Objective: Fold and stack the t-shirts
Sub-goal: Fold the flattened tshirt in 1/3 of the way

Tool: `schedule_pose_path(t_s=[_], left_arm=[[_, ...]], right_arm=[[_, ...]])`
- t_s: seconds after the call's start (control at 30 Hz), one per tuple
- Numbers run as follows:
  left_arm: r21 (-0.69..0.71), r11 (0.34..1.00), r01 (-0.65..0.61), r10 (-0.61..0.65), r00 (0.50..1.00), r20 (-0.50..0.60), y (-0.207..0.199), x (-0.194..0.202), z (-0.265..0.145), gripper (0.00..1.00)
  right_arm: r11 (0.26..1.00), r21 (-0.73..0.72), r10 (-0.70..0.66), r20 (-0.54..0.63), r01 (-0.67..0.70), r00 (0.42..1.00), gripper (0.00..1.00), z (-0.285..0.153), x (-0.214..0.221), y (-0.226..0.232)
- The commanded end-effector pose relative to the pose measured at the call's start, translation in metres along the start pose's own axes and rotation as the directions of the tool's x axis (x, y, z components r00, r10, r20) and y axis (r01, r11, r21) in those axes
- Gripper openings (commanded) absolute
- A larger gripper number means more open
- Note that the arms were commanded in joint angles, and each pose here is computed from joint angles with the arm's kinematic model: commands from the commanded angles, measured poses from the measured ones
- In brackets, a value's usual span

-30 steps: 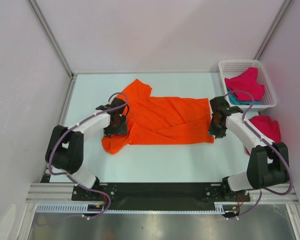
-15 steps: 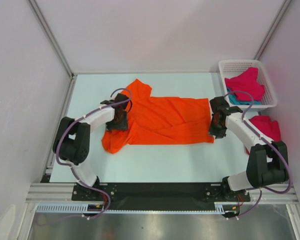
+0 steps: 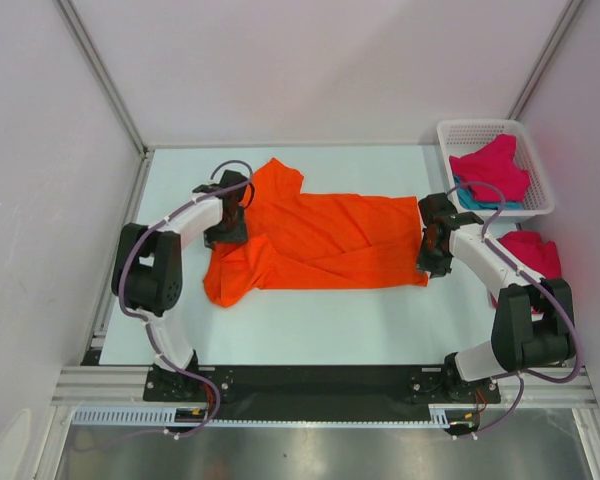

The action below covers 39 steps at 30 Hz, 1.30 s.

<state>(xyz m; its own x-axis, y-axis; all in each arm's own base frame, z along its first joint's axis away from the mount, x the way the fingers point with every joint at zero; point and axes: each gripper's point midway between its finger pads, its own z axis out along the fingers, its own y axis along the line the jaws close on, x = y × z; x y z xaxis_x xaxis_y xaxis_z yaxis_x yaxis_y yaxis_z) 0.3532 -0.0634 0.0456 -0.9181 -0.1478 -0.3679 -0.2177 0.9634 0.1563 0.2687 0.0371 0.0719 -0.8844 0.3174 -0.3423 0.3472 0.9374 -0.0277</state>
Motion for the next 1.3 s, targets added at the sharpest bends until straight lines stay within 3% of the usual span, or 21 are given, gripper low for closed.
schedule_pose_path(t_s=[0.0, 0.17, 0.3, 0.47, 0.67, 1.1, 1.2, 1.27], left_arm=[[-0.027, 0.999, 0.016, -0.015, 0.998, 0.055, 0.011, -0.035, -0.005, 0.66], [-0.033, 0.999, 0.037, -0.034, 0.997, 0.073, 0.02, -0.051, -0.013, 0.67], [0.066, 0.996, 0.06, -0.065, 0.996, 0.068, 0.011, -0.037, -0.03, 0.67], [0.258, 0.964, 0.07, -0.078, 0.997, 0.02, -0.008, 0.02, -0.052, 0.67], [0.343, 0.935, 0.088, -0.096, 0.995, 0.006, -0.012, 0.061, -0.072, 0.66], [0.161, 0.983, 0.087, -0.085, 0.996, -0.021, 0.017, 0.098, -0.044, 0.64], [0.153, 0.984, 0.087, -0.082, 0.996, -0.039, 0.016, 0.104, -0.037, 0.6], [0.159, 0.983, 0.094, -0.088, 0.995, -0.046, 0.015, 0.107, -0.033, 0.45]], right_arm=[[1.0, 0.007, -0.009, 0.019, 0.009, 1.0, 0.31, 0.001, -0.006, -0.001], [1.0, 0.011, -0.011, 0.019, 0.011, 1.0, 0.3, 0.002, -0.006, -0.001], [1.0, 0.008, -0.012, 0.017, 0.012, 1.0, 0.31, 0.003, -0.006, 0.0], [1.0, -0.003, -0.014, 0.012, 0.014, 1.0, 0.3, 0.006, -0.005, 0.003], [1.0, -0.018, -0.019, 0.008, 0.019, 1.0, 0.3, 0.009, -0.003, 0.008], [0.999, -0.017, -0.027, 0.01, 0.028, 1.0, 0.3, 0.007, 0.002, 0.007], [1.0, -0.019, -0.024, 0.012, 0.024, 1.0, 0.3, 0.007, 0.001, 0.008], [0.999, -0.021, -0.025, 0.012, 0.026, 1.0, 0.3, 0.008, 0.001, 0.009]])
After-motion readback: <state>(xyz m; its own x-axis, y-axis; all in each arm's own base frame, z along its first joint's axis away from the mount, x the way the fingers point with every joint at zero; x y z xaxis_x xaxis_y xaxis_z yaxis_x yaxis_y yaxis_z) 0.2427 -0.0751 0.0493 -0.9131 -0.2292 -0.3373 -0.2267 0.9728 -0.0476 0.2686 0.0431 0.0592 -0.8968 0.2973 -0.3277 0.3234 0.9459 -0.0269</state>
